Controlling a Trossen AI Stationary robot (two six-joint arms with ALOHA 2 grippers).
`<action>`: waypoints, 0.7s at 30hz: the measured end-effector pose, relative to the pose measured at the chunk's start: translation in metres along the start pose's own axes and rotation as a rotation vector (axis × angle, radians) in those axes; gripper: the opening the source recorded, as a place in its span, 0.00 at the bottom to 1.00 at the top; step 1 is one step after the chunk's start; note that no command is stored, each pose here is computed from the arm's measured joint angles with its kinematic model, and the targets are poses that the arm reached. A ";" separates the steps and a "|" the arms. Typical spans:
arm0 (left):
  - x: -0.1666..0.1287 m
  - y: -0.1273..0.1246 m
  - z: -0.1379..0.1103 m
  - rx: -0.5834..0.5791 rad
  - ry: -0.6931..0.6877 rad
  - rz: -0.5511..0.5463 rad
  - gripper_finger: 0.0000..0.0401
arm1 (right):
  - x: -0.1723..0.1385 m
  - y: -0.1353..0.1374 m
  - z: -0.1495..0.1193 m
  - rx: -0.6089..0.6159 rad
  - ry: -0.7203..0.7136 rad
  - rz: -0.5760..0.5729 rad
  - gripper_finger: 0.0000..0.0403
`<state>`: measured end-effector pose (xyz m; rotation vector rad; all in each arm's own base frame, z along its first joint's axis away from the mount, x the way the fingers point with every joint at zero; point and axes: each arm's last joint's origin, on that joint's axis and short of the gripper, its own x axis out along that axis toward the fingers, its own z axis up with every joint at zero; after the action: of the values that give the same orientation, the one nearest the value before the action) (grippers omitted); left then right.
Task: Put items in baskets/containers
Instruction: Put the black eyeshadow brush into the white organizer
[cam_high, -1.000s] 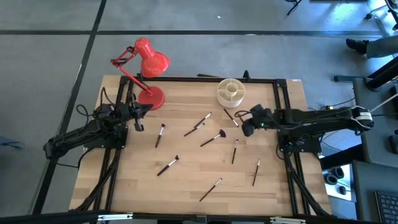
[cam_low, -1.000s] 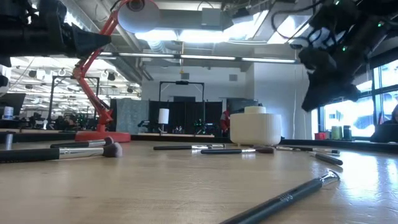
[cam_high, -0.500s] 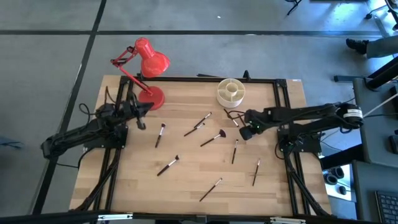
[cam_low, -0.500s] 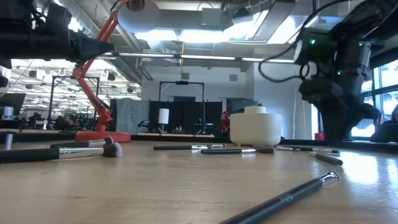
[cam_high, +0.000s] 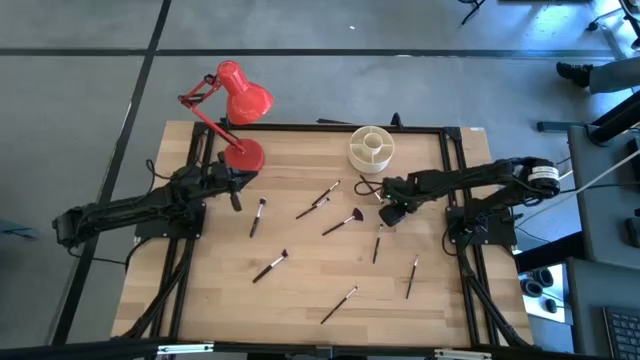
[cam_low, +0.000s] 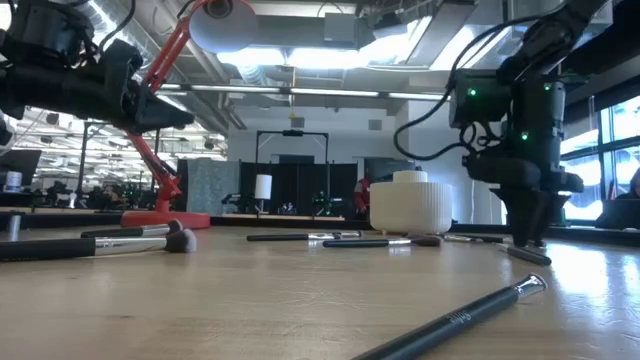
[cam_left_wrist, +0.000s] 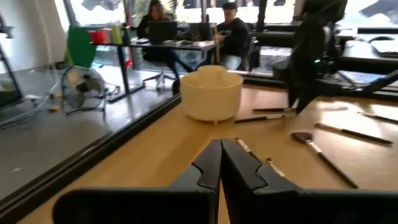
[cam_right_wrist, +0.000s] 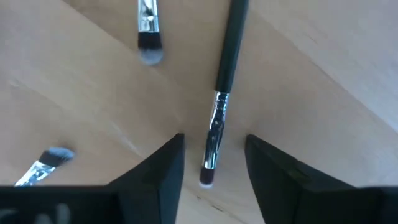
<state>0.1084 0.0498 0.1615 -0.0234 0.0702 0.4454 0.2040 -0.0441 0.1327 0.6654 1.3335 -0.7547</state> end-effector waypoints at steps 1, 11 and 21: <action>0.000 0.000 0.000 0.003 0.005 0.015 0.01 | 0.000 0.002 0.002 -0.015 0.010 -0.003 0.36; 0.001 0.001 -0.001 0.015 0.012 0.056 0.01 | -0.024 0.014 0.019 -0.125 0.062 -0.046 0.03; 0.001 0.001 -0.002 0.015 0.021 0.056 0.01 | -0.077 0.015 0.031 -0.223 0.126 -0.202 0.01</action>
<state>0.1085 0.0509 0.1594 -0.0109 0.0949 0.5006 0.2286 -0.0516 0.2126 0.4100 1.5909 -0.7201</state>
